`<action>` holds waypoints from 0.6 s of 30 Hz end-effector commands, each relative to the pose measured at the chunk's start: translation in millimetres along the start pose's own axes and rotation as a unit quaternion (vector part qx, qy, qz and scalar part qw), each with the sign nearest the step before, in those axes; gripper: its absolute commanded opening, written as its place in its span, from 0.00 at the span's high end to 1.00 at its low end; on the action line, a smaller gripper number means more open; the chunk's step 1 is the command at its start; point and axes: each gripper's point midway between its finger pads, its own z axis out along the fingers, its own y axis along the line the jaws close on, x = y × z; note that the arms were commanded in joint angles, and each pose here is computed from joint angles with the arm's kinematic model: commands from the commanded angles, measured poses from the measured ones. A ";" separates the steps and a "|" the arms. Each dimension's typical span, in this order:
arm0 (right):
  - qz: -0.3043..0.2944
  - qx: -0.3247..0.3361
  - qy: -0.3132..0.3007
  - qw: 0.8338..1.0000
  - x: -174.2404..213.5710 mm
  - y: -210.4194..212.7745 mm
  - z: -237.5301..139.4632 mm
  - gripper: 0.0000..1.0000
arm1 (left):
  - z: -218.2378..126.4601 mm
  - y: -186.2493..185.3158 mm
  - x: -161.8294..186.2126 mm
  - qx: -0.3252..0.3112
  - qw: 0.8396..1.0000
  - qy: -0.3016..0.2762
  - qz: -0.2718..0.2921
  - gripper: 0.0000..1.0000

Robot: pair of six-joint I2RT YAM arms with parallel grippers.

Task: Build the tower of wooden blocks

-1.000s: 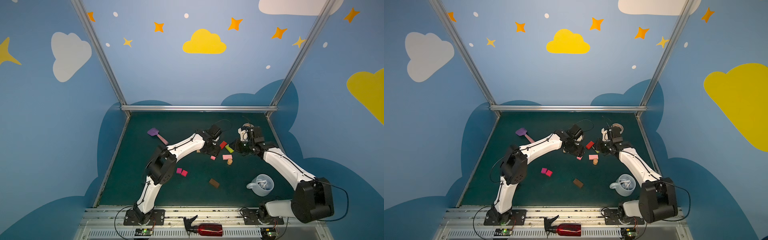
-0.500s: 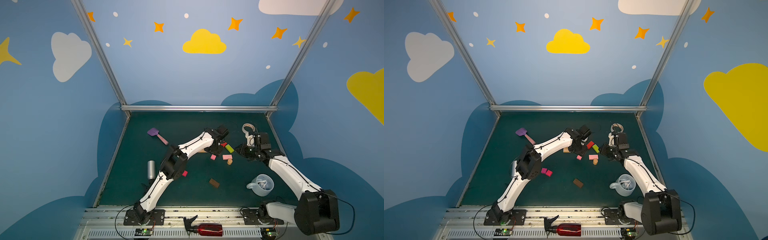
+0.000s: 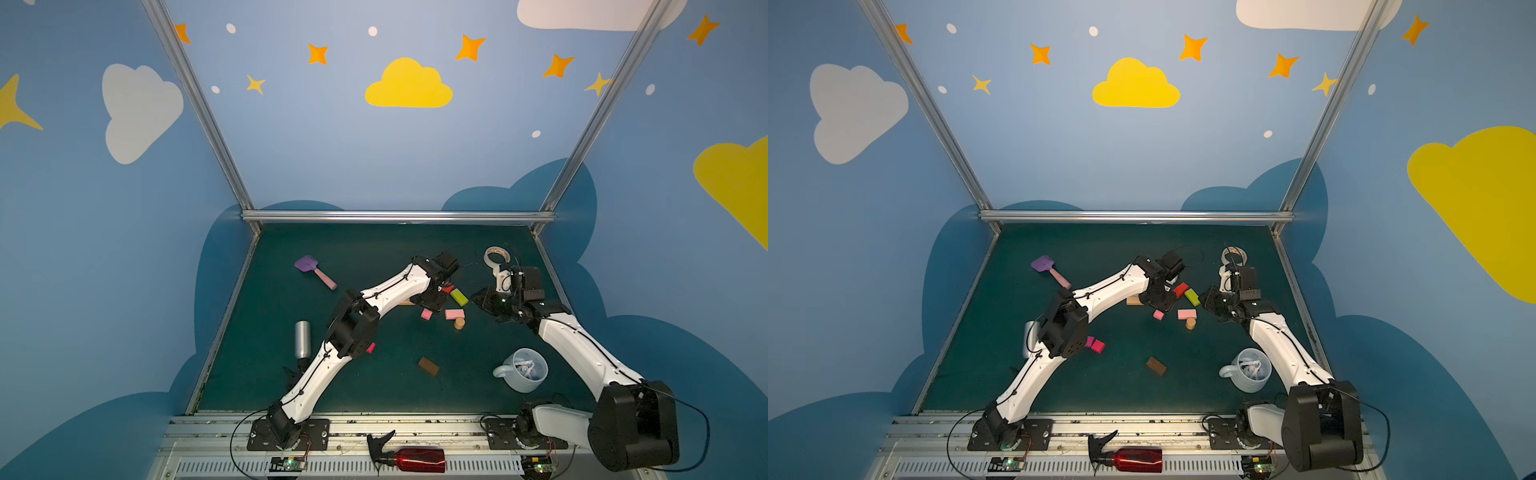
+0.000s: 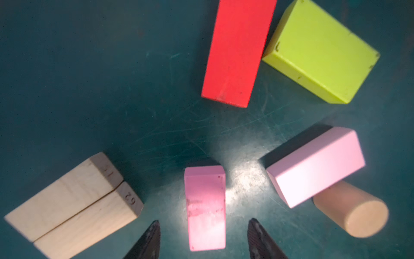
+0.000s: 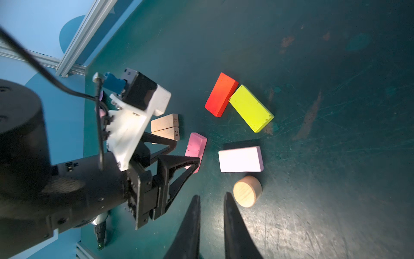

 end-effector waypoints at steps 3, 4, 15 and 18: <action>-0.001 -0.010 -0.011 1.000 -1.5 1.7 -5.0 0.80 | 9.0 -0.7 8.3 -0.005 1.000 0.021 0.004 0.38; -0.001 -0.009 -0.011 1.000 -1.0 1.2 -4.7 0.80 | 9.1 -1.0 8.0 -0.004 1.000 0.020 0.004 0.38; 0.002 -0.004 -0.009 1.000 0.7 -3.4 -2.8 0.81 | 19.8 -2.1 14.2 -0.011 0.999 0.034 0.005 0.48; 0.002 -0.003 -0.012 1.000 0.1 -3.6 -4.1 0.81 | 20.7 -2.5 13.6 -0.013 0.999 0.036 0.007 0.50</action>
